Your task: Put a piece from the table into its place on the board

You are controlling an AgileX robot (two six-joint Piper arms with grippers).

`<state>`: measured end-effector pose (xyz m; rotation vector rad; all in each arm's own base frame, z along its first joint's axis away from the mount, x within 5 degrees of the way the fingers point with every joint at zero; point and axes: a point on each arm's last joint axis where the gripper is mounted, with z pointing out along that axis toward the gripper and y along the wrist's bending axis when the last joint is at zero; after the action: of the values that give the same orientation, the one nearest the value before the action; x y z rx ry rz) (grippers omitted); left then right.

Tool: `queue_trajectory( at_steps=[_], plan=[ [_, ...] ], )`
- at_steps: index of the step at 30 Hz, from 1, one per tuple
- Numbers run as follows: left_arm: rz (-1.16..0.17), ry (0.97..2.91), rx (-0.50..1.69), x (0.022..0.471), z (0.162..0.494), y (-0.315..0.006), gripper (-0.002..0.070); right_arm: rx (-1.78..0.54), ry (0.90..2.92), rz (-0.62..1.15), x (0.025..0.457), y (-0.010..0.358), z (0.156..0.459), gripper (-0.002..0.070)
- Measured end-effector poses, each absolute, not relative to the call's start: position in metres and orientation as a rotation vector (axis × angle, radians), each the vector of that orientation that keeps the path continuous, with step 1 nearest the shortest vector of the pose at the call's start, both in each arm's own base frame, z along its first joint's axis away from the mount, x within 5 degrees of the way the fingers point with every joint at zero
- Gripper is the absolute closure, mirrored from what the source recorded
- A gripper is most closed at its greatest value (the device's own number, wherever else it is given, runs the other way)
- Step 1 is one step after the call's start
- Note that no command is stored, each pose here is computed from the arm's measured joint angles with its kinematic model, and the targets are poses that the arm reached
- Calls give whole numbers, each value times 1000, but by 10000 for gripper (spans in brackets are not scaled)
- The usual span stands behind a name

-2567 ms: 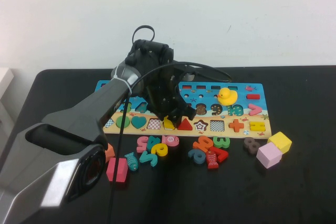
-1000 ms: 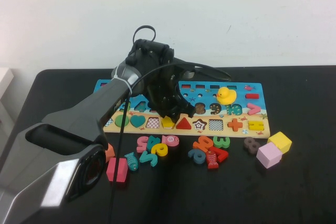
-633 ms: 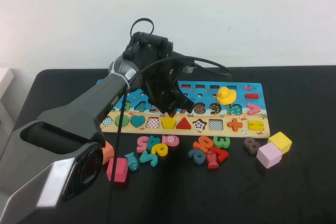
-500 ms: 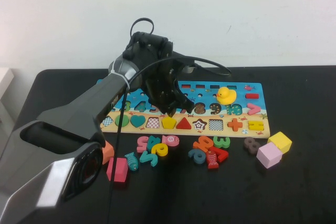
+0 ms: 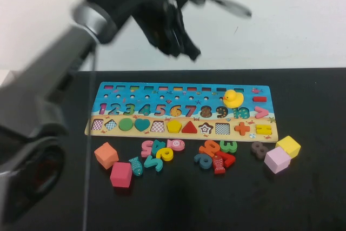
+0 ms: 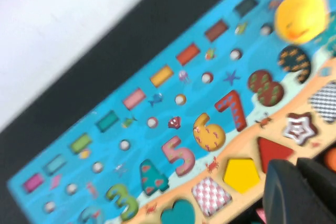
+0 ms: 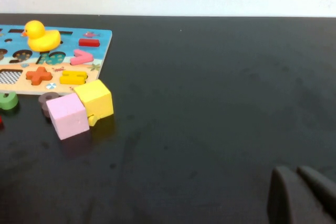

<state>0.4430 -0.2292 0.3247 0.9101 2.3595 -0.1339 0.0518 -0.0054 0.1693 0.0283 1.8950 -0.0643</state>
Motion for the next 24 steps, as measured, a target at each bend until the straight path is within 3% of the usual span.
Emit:
queue_trajectory(
  at_steps=[5,9,16,24],
  plan=[
    [-129,2310,933,410,380,-215,675,28,1895,-64,52,-5,169,657],
    [-171,2305,944,386,400,-206,675,28,1895,-64,52,-5,169,657],
    [-197,2324,931,341,403,-184,675,28,1895,-64,52,-5,169,657],
    [-288,2255,700,254,379,-139,675,28,1895,-64,52,-5,169,657]
  ],
)
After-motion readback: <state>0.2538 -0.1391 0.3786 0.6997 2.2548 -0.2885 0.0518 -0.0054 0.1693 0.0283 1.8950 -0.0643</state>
